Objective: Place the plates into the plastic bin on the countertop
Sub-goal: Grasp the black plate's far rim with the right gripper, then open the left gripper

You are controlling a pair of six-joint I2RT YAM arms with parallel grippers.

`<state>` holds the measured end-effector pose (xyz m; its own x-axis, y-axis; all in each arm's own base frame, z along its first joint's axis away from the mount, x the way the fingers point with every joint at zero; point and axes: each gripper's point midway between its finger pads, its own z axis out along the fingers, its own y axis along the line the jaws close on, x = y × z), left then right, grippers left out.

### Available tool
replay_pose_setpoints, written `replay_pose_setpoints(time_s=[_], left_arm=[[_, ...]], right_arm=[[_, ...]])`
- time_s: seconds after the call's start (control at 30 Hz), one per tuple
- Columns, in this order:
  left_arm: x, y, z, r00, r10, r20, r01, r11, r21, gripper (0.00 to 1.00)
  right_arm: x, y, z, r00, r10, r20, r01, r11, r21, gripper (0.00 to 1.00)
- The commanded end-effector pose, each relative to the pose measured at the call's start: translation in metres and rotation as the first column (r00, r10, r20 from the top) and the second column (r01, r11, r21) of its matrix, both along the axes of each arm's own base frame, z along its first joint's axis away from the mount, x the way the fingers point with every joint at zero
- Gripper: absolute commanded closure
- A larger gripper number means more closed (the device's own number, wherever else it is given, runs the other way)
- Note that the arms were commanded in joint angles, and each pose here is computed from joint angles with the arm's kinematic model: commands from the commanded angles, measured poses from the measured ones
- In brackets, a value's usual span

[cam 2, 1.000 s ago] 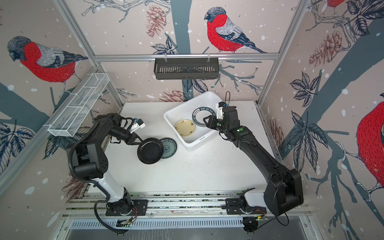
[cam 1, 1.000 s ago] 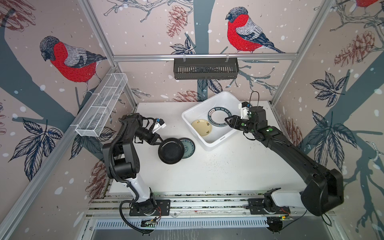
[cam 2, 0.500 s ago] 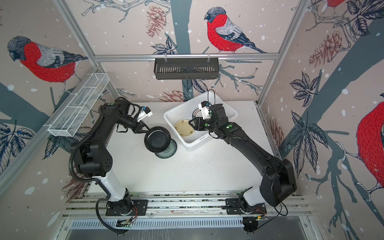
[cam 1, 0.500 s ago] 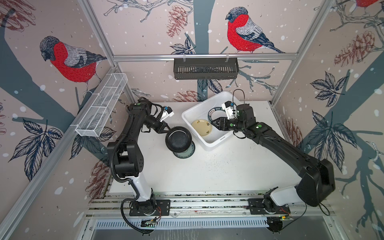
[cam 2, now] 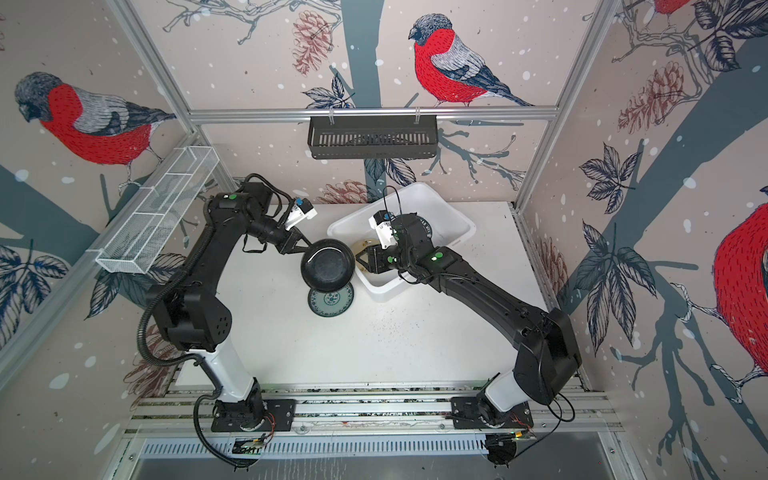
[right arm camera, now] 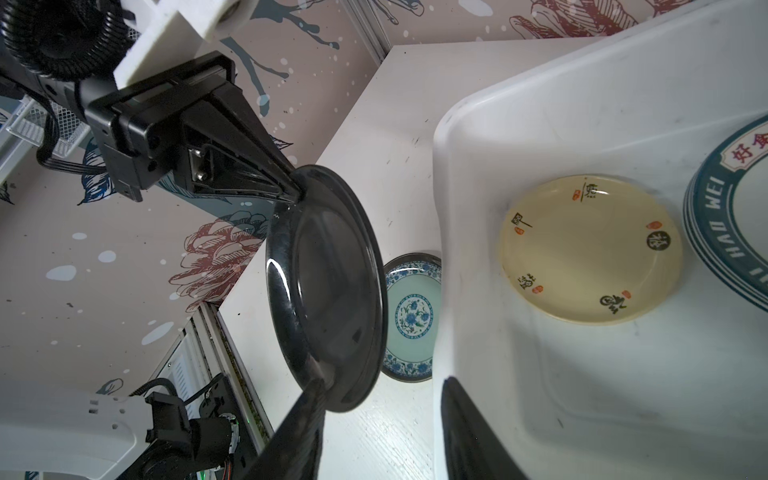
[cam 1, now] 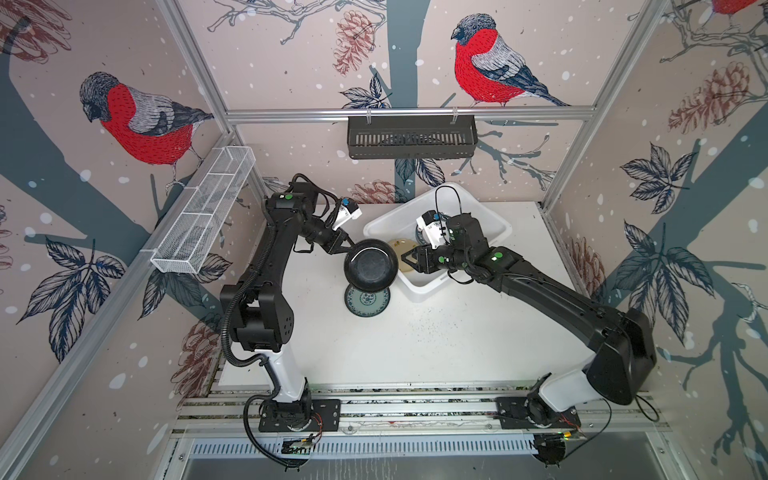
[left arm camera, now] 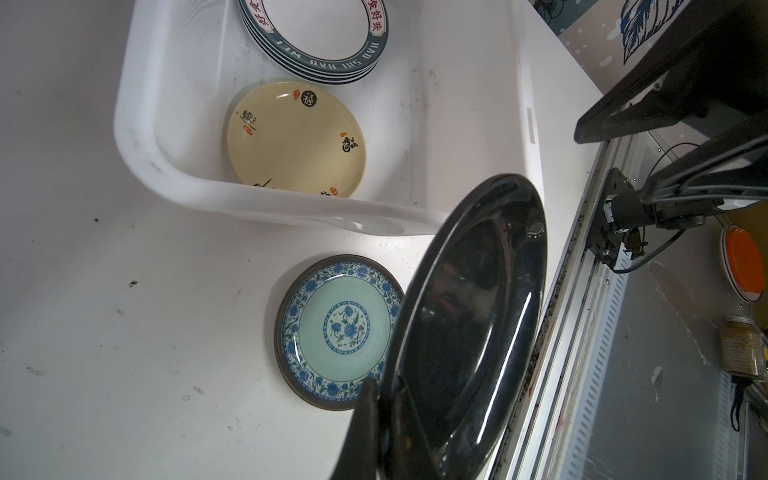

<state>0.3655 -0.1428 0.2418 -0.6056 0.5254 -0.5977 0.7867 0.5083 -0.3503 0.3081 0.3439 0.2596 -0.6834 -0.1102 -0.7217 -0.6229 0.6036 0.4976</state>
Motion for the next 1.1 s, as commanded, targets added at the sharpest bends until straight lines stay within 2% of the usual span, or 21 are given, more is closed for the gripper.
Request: replay_pose_setpoints(time_s=[0.0, 0.23, 0.5, 0.7, 1.07], left_arm=[[-0.005, -0.012, 0.011, 1.0, -0.015, -0.003, 0.015, 0.999, -0.037, 1.0], [-0.007, -0.02, 0.024, 0.999, -0.03, 0.027, 0.031, 0.999, -0.042, 1.0], [-0.012, -0.028, 0.035, 0.998, -0.04, 0.051, 0.044, 0.997, -0.068, 1.0], [-0.016, -0.035, 0.039, 0.993, -0.051, 0.104, 0.055, 0.998, -0.039, 1.0], [-0.017, -0.034, 0.035, 0.992, -0.039, 0.119, 0.043, 0.999, -0.027, 1.0]], right_arm=[[0.003, 0.005, -0.003, 1.0, -0.015, 0.026, 0.015, 1.0, -0.022, 0.53], [0.007, 0.008, -0.019, 0.998, -0.048, 0.028, 0.051, 0.993, -0.109, 0.54], [-0.001, 0.016, -0.017, 1.0, -0.001, 0.014, 0.002, 0.999, -0.049, 0.6], [-0.001, 0.012, -0.014, 1.0, -0.004, 0.006, 0.004, 1.0, -0.009, 0.73], [-0.003, 0.009, -0.009, 1.0, 0.017, -0.021, -0.016, 0.997, 0.082, 0.95]])
